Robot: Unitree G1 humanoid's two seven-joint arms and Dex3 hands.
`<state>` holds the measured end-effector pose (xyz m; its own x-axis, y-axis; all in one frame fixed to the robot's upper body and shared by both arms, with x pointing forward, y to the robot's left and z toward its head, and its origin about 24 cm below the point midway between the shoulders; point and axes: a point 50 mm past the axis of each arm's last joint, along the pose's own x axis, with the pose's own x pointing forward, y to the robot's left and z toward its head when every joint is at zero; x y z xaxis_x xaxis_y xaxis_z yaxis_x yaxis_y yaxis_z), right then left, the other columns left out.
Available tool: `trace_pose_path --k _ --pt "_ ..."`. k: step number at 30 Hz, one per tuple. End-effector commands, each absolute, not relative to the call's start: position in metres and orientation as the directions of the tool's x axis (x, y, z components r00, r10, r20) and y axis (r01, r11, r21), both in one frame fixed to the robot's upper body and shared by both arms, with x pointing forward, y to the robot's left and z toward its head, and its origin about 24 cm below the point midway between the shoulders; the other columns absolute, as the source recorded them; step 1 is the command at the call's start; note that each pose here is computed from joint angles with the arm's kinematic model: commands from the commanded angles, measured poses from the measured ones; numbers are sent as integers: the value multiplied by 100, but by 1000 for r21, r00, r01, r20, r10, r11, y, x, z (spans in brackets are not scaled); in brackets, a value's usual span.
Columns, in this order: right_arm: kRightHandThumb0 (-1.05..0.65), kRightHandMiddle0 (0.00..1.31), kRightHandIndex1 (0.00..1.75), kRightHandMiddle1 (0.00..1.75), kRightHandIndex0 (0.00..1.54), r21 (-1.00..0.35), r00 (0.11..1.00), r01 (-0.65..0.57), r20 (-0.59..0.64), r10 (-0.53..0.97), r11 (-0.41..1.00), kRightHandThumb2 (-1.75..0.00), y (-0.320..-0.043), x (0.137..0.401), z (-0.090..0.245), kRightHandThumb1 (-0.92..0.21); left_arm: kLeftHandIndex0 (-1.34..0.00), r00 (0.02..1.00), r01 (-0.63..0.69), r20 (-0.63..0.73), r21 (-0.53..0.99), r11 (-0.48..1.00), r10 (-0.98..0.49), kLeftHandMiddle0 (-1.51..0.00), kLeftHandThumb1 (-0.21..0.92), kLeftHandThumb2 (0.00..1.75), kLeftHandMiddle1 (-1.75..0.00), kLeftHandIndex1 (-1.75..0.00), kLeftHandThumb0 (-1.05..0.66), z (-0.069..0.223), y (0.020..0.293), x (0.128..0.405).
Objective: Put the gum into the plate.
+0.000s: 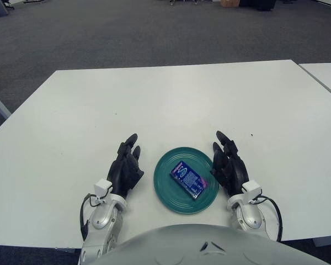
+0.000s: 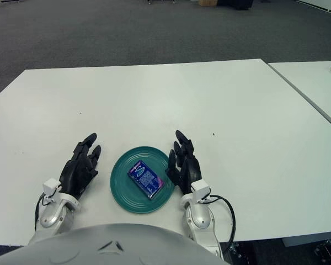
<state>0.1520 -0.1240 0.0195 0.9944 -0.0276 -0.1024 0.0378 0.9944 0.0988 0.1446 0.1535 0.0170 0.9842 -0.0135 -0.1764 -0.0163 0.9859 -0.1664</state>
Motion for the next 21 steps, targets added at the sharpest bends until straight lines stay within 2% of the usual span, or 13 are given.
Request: trace_pose_path --k 1,8,21 --pt "-87 0 1 46 21 99 987 64 -152 -49 993 -84 -130 141 12 -92 0 981 -43 -195 -139 989 15 -15 92 103 0 -52 -105 14 155 140" --pt "-87 0 1 46 21 103 987 55 -154 -39 993 -83 -133 141 12 -92 0 974 -28 -226 -157 987 -8 -12 92 106 0 -46 -105 12 148 133" --pt "-85 0 0 47 20 111 987 43 -158 -25 993 -82 -134 138 11 -92 0 972 -11 -230 -196 981 -35 -21 92 104 -3 -55 -105 1 138 134"
